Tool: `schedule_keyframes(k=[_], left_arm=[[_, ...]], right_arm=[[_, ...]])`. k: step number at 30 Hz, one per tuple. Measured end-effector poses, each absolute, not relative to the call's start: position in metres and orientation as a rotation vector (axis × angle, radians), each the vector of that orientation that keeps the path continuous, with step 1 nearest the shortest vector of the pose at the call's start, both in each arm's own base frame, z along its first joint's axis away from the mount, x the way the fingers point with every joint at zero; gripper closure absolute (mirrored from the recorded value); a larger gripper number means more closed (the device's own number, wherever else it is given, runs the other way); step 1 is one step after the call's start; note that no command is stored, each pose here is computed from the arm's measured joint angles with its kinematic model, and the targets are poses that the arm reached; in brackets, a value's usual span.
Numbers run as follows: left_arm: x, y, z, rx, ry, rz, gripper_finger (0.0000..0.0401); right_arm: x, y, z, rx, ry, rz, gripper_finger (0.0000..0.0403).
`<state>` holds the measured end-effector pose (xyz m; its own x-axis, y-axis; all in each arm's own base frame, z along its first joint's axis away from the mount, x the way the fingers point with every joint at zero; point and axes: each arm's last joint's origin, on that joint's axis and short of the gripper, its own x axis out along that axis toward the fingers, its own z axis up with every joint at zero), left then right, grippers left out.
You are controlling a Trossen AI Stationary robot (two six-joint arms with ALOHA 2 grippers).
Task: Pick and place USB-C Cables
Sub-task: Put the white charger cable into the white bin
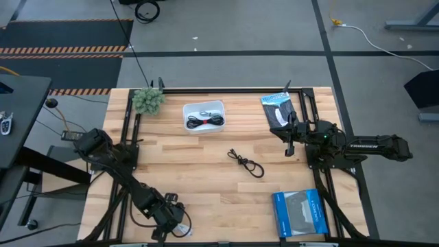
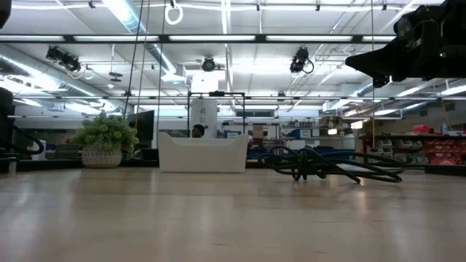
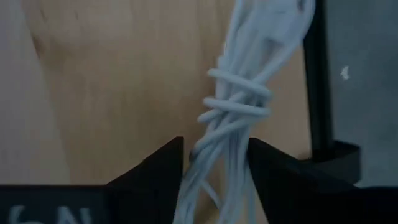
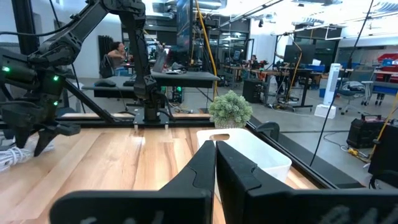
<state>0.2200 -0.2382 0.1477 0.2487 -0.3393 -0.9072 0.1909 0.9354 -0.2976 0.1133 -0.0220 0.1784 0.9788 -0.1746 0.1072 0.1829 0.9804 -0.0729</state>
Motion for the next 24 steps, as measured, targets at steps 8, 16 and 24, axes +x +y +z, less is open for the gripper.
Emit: schedule_keyframes(k=[8, 16, 24], left_arm=[[0.219, -0.239, 0.144, -0.122, 1.290, -0.374, 0.0318], [0.223, -0.238, 0.144, -0.176, 1.289, -0.364, 0.0358], [0.229, -0.237, 0.163, -0.246, 1.203, -0.434, 0.0358]], right_arm=[[0.113, -0.022, 0.178, -0.083, -0.100, -0.180, 0.0383], [0.113, -0.022, 0.178, -0.083, -0.101, -0.180, 0.0383], [0.113, -0.022, 0.178, -0.083, -0.100, -0.181, 0.0383]])
